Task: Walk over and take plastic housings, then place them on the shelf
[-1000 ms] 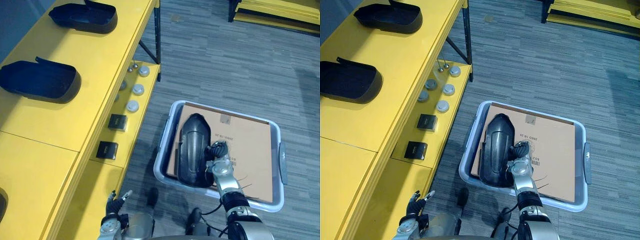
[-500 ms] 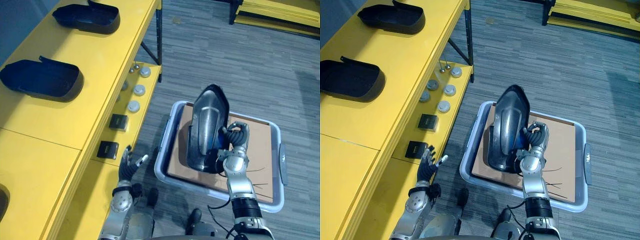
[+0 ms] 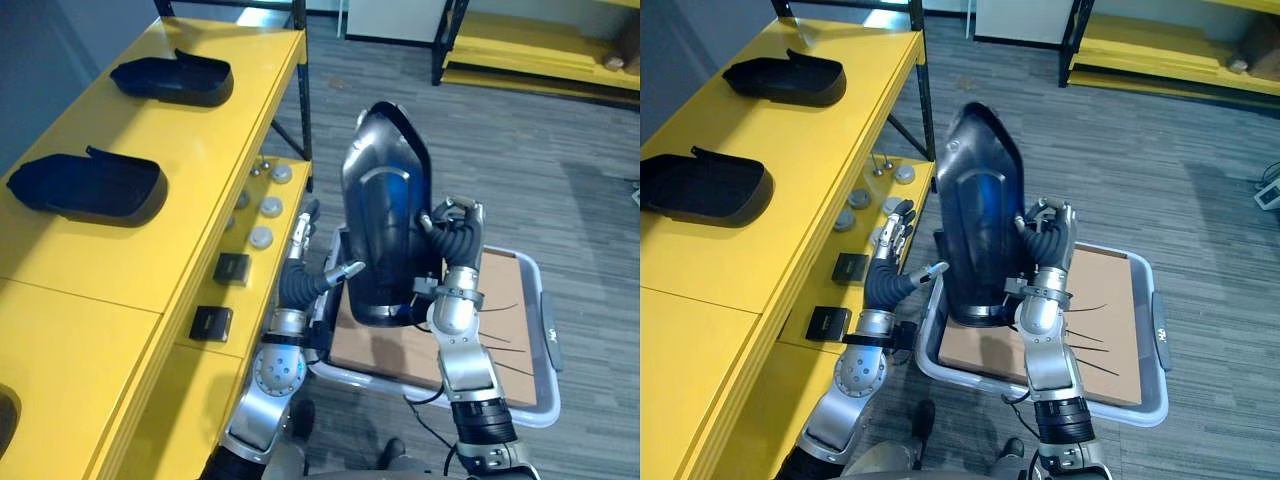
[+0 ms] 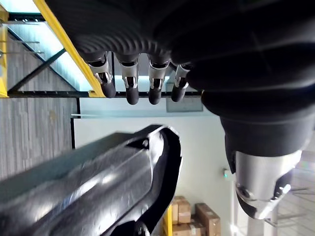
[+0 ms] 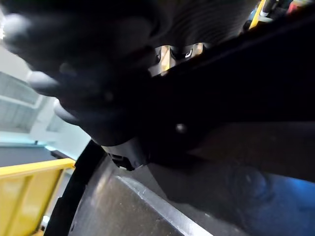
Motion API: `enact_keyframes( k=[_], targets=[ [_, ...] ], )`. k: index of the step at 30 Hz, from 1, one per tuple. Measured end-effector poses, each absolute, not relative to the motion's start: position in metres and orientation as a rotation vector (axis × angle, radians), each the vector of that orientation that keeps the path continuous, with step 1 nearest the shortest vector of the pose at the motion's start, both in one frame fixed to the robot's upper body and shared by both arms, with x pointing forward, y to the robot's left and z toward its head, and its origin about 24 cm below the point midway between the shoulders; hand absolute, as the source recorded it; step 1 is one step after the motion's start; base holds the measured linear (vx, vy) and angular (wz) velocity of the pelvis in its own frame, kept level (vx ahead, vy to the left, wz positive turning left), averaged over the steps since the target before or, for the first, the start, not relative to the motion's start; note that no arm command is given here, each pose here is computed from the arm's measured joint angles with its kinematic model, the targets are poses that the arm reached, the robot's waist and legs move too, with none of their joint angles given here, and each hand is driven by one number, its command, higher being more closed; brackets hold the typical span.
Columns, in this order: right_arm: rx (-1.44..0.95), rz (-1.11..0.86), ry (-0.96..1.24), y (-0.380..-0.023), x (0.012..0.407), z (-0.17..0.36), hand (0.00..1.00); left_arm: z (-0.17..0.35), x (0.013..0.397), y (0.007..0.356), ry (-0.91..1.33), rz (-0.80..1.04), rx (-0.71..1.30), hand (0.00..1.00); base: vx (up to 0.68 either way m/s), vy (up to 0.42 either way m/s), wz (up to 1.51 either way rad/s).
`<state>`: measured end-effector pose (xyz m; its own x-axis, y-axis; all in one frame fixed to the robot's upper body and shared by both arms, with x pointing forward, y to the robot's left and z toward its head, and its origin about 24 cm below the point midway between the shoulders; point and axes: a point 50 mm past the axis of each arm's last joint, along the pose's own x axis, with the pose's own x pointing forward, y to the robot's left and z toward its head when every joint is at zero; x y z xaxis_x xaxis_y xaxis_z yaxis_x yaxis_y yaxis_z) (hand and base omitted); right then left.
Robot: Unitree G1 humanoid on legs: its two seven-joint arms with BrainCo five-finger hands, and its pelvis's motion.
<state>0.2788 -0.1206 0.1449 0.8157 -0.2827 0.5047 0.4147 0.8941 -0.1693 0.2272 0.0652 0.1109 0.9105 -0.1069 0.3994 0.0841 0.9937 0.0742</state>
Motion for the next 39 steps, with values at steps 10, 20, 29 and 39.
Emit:
enact_keyframes(
  k=[10,20,29,39],
  targets=[
    [-0.185,-0.330,-0.555,-0.102,0.273,0.159,1.00,0.105,0.238,0.067,-0.391,0.017,0.118,0.00,0.01,0.005,-0.06],
    [-0.126,-0.245,-0.662,-0.087,0.262,0.175,1.00,0.094,0.241,0.067,-0.329,0.026,0.126,1.00,0.00,0.000,-0.05],
    [-0.075,-0.131,-0.652,-0.077,0.260,0.173,0.00,0.086,0.244,0.072,-0.264,0.044,0.079,1.00,0.00,0.000,0.00],
    [0.043,-0.031,-0.715,-0.110,0.254,0.180,0.00,0.084,0.248,0.087,-0.248,0.056,0.100,1.00,0.00,0.002,-0.01]
  ],
)
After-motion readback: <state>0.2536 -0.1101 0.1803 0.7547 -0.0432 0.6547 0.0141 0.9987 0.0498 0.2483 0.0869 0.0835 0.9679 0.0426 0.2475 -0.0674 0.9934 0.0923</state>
